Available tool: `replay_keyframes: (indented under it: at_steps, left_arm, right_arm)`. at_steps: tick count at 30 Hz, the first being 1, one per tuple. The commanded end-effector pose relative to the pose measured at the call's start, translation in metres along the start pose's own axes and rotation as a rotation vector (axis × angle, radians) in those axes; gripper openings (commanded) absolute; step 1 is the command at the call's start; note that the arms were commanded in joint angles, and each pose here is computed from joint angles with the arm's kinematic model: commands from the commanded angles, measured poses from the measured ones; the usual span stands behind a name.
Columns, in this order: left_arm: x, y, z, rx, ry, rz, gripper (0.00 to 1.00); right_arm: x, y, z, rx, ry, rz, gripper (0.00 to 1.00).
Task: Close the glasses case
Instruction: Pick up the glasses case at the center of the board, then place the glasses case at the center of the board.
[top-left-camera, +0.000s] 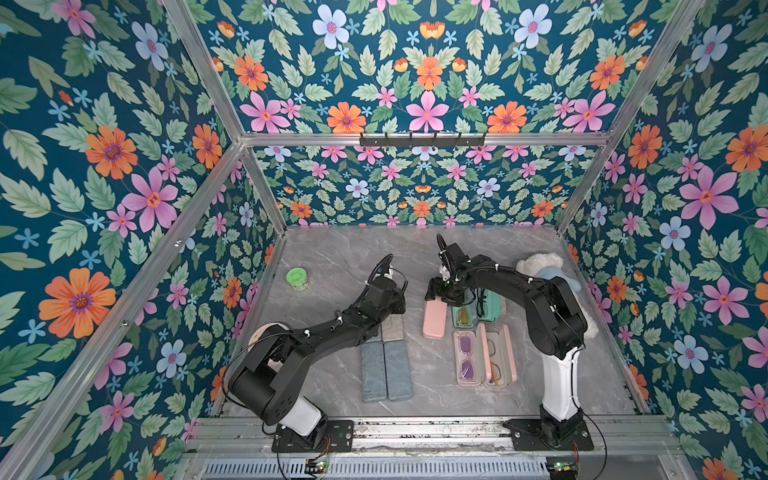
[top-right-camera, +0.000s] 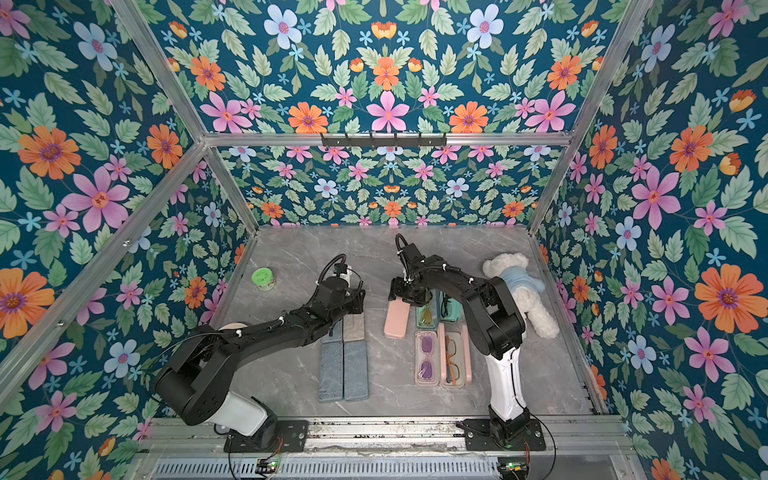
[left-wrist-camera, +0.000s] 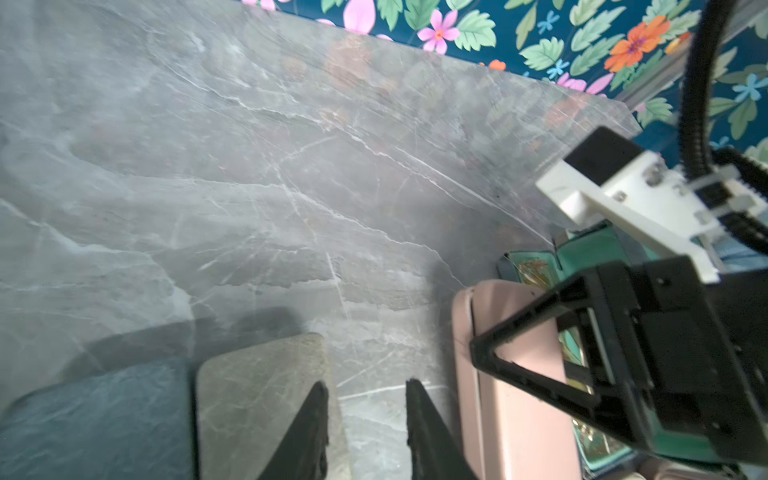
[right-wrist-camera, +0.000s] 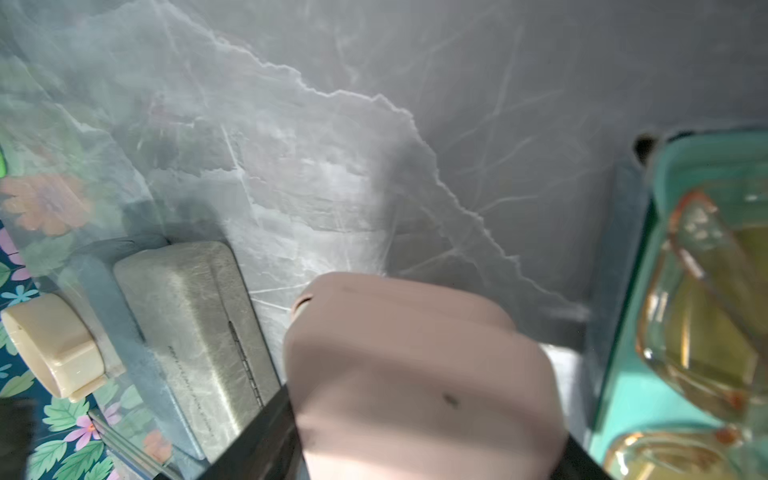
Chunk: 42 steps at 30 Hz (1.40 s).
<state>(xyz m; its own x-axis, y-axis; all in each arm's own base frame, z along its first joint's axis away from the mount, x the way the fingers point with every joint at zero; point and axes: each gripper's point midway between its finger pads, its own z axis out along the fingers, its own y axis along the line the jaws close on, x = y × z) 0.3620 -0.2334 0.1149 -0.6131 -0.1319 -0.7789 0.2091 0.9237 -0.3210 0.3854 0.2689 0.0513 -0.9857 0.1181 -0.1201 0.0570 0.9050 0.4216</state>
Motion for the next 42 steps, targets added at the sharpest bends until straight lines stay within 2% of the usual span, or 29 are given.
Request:
replay_keyframes:
  at_steps: [1, 19, 42]
  left_arm:
    - [-0.010, -0.002, -0.002, 0.004, -0.043, -0.012, 0.34]
    - [-0.010, 0.002, -0.003, 0.023, -0.048, -0.027, 0.36]
    - [-0.007, 0.004, -0.001, 0.022, -0.038, -0.027, 0.34]
  right_arm:
    - [-0.001, 0.003, -0.003, -0.011, -0.006, -0.015, 0.63]
    - [-0.005, 0.024, 0.002, -0.080, 0.011, -0.064, 0.63]
    - [0.000, 0.058, 0.027, -0.080, 0.071, -0.116, 0.64]
